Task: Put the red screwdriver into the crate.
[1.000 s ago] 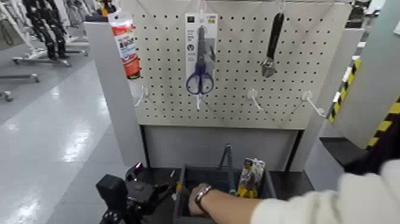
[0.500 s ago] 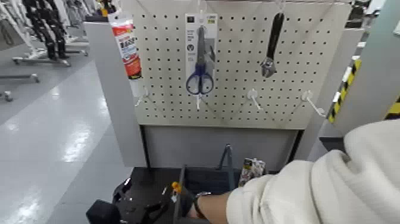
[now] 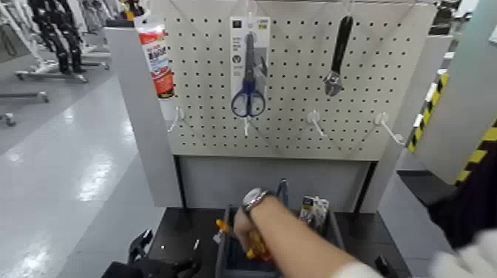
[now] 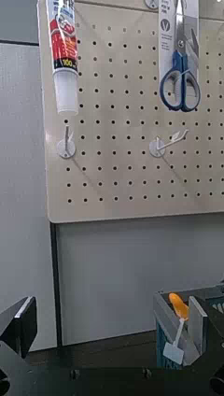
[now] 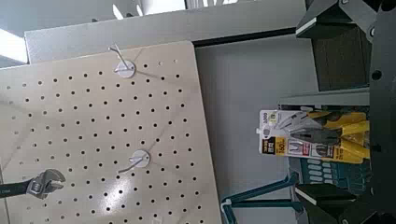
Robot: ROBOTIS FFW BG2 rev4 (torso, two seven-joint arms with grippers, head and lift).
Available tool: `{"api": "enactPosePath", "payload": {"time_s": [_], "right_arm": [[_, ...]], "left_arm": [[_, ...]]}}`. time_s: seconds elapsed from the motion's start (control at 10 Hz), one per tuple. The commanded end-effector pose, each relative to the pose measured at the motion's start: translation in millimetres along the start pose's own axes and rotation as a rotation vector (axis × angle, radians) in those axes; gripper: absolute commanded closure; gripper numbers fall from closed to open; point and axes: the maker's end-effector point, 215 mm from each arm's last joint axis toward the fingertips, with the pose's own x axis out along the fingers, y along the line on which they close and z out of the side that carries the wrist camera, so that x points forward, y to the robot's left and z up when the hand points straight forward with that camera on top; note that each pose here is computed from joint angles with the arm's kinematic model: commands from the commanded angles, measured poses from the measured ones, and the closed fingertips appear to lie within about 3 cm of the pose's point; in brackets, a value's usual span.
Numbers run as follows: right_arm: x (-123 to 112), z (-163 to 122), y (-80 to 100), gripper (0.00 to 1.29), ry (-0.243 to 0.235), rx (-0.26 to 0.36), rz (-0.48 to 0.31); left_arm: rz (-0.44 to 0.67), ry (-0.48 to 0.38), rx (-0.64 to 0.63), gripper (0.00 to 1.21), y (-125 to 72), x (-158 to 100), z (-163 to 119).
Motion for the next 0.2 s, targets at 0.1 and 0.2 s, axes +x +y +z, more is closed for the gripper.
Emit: {"api": "enactPosePath", "payload": {"time_s": [0.1,0.2], "right_arm": [[0.7,-1.6,1.0,0.13,0.009,-0.005,0.003],[0.8,-2.4,0.3,0.13,0.012,-0.008,0.002]], "left_arm": [[-0.002,0.005,-0.004,0.09,-0.4,0.7,-1.3],[-0.001,0.005,-0.005,0.09,-0.2,0.7,-1.3]]}}
